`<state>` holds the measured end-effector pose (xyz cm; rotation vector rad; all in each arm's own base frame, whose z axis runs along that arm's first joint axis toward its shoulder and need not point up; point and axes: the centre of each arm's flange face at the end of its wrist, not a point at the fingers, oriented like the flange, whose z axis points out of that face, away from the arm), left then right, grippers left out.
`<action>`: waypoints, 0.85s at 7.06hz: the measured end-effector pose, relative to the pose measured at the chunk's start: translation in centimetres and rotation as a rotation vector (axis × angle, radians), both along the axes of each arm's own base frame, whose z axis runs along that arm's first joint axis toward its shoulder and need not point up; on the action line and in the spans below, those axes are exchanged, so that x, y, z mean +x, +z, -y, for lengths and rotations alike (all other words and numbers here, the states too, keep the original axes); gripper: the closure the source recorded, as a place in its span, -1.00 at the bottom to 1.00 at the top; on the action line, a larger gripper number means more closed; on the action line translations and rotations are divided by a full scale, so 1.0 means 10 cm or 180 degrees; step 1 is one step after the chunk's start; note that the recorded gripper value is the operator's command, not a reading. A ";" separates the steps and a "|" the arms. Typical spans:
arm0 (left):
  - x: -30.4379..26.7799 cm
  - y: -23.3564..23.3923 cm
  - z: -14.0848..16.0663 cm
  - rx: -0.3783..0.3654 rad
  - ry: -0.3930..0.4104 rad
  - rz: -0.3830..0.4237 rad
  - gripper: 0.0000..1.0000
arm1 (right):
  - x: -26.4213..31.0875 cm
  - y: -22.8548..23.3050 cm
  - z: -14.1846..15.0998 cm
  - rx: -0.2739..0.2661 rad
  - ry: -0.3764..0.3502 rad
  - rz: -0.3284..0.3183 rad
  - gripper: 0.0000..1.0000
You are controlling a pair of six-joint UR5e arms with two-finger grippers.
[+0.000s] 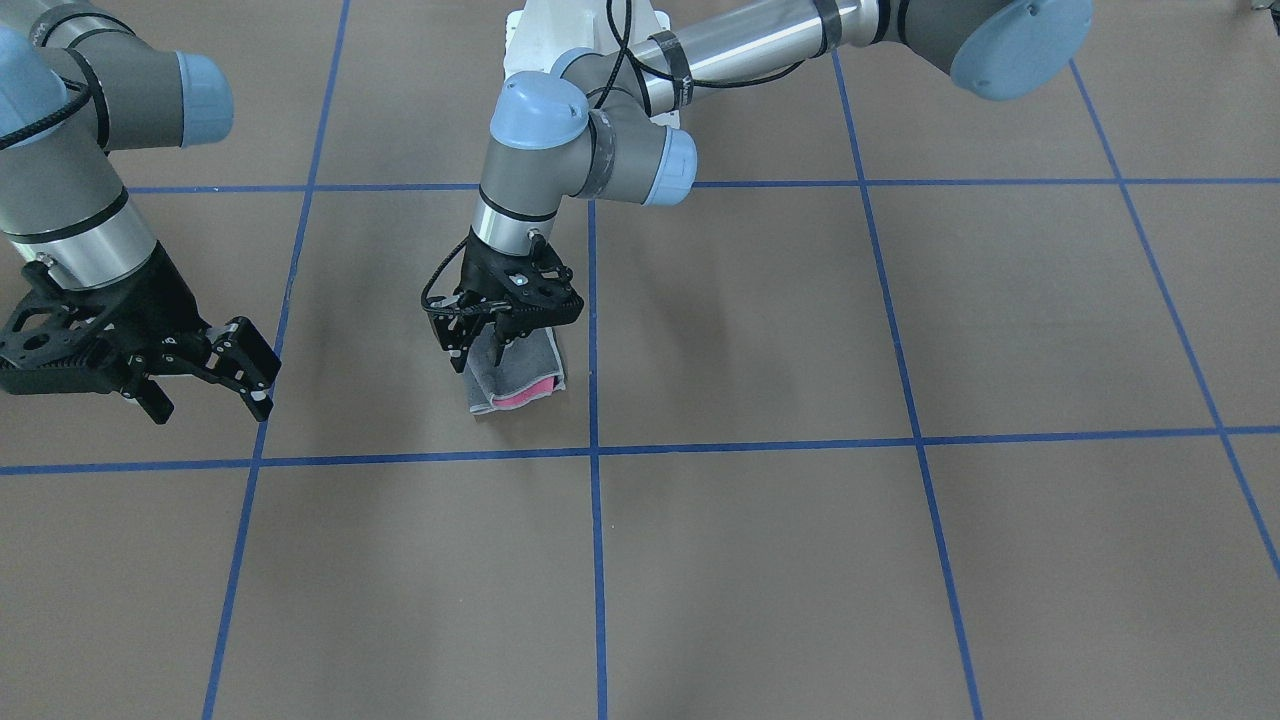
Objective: Fold towel twice with both arms
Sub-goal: 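Release the towel and raise the left gripper away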
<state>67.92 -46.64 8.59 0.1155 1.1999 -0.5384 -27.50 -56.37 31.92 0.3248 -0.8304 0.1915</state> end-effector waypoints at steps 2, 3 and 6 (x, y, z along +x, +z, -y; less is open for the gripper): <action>-0.36 -0.19 0.09 0.0134 0.0239 0.0178 -1.00 | 0.02 0.04 0.02 0.0003 -0.0019 -0.0039 -0.99; -0.75 -0.23 0.17 0.0202 0.0397 0.0424 -1.00 | 0.08 0.11 0.08 0.0004 -0.0026 -0.0095 -0.99; -2.38 0.58 0.28 0.0728 0.0926 0.1349 -1.00 | 0.86 0.73 0.37 0.0069 -0.0262 -0.0366 -0.99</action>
